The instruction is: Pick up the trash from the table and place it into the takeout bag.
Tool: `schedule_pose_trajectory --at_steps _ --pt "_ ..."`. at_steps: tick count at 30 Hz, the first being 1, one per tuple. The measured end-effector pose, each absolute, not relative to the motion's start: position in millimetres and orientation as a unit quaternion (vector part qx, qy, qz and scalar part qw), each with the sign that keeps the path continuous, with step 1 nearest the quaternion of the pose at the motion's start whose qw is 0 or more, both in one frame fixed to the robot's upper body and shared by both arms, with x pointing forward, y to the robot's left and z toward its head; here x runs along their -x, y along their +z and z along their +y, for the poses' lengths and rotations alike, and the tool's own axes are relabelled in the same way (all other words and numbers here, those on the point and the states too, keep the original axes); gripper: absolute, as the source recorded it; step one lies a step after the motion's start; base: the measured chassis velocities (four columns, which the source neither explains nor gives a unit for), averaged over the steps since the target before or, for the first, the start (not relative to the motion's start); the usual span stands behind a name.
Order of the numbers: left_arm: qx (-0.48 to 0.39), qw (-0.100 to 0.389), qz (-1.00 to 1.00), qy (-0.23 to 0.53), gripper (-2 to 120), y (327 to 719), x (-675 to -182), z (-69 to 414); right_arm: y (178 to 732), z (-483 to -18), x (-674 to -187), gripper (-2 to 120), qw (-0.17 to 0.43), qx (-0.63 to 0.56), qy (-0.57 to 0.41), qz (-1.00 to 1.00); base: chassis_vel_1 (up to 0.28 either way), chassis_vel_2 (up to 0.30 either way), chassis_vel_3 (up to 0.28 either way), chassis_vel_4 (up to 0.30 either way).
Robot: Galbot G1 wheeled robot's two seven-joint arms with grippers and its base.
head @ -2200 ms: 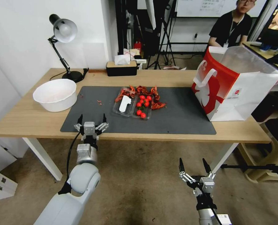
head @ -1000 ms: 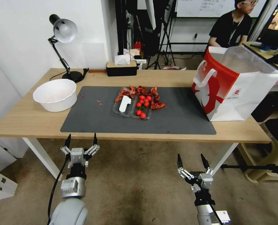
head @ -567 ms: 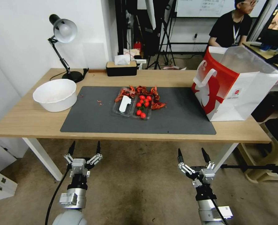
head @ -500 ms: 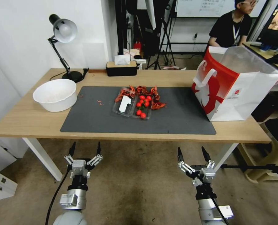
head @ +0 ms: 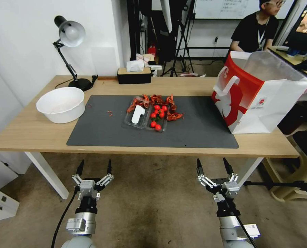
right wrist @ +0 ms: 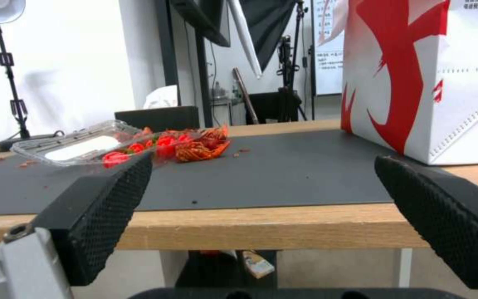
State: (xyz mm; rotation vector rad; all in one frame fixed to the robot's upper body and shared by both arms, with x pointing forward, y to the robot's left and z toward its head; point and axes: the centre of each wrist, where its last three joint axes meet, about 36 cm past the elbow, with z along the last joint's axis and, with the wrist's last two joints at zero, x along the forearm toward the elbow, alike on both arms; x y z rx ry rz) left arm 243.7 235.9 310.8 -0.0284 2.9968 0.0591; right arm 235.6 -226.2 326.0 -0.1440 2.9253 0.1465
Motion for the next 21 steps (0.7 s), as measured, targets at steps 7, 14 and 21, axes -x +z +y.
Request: schedule_pose_trajectory --at_steps 7,14,21 --pt "0.010 0.072 0.997 0.019 100 310.8 -243.8 235.9 326.0 -226.1 -235.6 100 0.104 0.049 0.050 0.992 0.000 0.000 0.000 0.000" --pt "0.010 0.072 0.997 0.019 100 310.8 -243.9 235.9 326.0 -226.1 -235.6 100 0.104 0.048 0.050 0.992 0.000 0.000 0.000 0.000" --pt "0.010 0.071 0.997 0.020 100 310.8 -243.9 235.9 326.0 -226.1 -235.6 100 0.104 0.048 0.050 0.992 0.000 0.000 0.000 0.000"
